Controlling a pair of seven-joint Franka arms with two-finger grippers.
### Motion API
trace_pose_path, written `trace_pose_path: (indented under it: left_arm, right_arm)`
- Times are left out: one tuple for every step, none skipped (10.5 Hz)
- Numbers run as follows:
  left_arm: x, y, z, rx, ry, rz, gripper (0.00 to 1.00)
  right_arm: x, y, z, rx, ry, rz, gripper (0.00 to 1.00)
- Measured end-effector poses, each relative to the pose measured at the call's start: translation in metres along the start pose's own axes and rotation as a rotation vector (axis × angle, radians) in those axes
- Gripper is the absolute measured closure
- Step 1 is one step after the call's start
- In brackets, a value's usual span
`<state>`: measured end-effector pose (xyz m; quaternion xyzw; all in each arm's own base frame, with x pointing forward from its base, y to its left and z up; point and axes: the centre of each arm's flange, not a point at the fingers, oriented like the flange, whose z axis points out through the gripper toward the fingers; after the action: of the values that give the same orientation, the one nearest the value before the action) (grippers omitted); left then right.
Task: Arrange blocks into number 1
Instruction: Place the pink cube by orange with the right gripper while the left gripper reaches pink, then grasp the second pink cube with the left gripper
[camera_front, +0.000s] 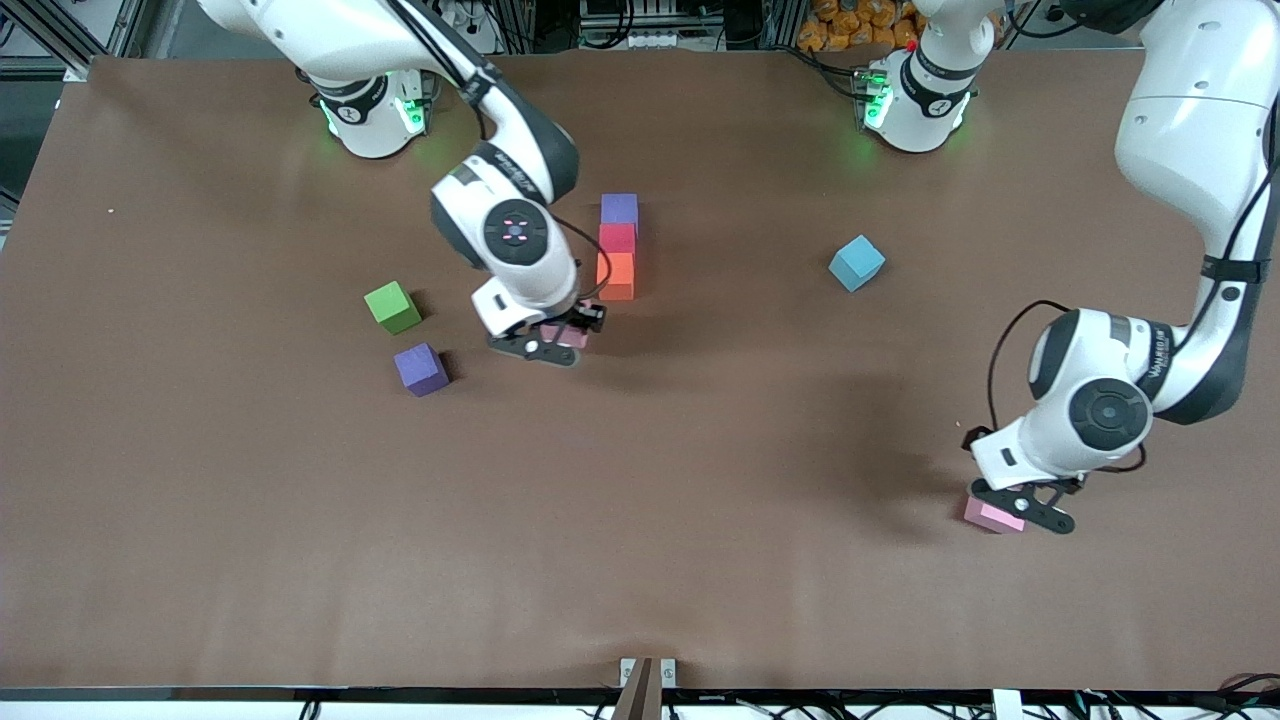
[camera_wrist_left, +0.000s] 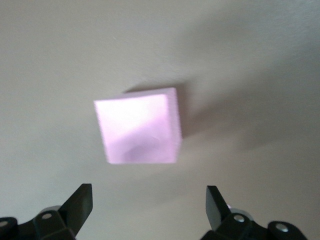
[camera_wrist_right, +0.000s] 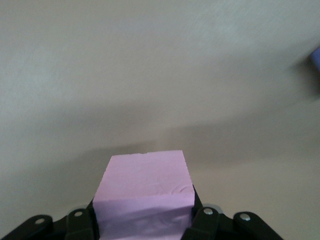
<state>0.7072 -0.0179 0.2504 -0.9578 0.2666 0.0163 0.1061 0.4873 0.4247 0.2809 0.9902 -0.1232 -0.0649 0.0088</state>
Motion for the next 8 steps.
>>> trace_pose_path:
  left_arm:
    - [0.004, -0.008, 0.006, -0.019, 0.015, -0.006, 0.00]
    - [0.008, -0.015, 0.011, -0.047, 0.032, -0.009, 0.00]
    - [0.011, -0.021, 0.015, -0.068, 0.045, -0.006, 0.00]
    - [0.012, -0.025, 0.017, -0.090, 0.057, -0.021, 0.00]
    - [0.013, -0.029, 0.018, -0.118, 0.074, -0.045, 0.00]
    - [0.013, -0.033, 0.018, -0.134, 0.088, -0.063, 0.00]
    - [0.013, -0.033, 0.019, -0.140, 0.094, -0.069, 0.00]
    - [0.013, -0.032, 0.022, -0.144, 0.094, -0.069, 0.00]
  right_arm:
    - [-0.012, -0.011, 0.009, -0.014, 0.001, -0.013, 0.36]
    - [-0.021, -0.018, 0.018, -0.022, 0.003, -0.025, 0.36]
    - [-0.023, -0.022, 0.024, -0.018, 0.010, -0.034, 0.36]
    - [-0.022, -0.023, 0.033, -0.014, 0.008, -0.036, 0.36]
    - [-0.022, -0.024, 0.042, -0.016, 0.006, -0.041, 0.36]
    - [-0.022, -0.026, 0.053, -0.018, 0.008, -0.049, 0.36]
    - [-0.022, -0.026, 0.061, -0.021, 0.005, -0.053, 0.36]
    - [-0.021, -0.027, 0.065, -0.022, 0.004, -0.054, 0.36]
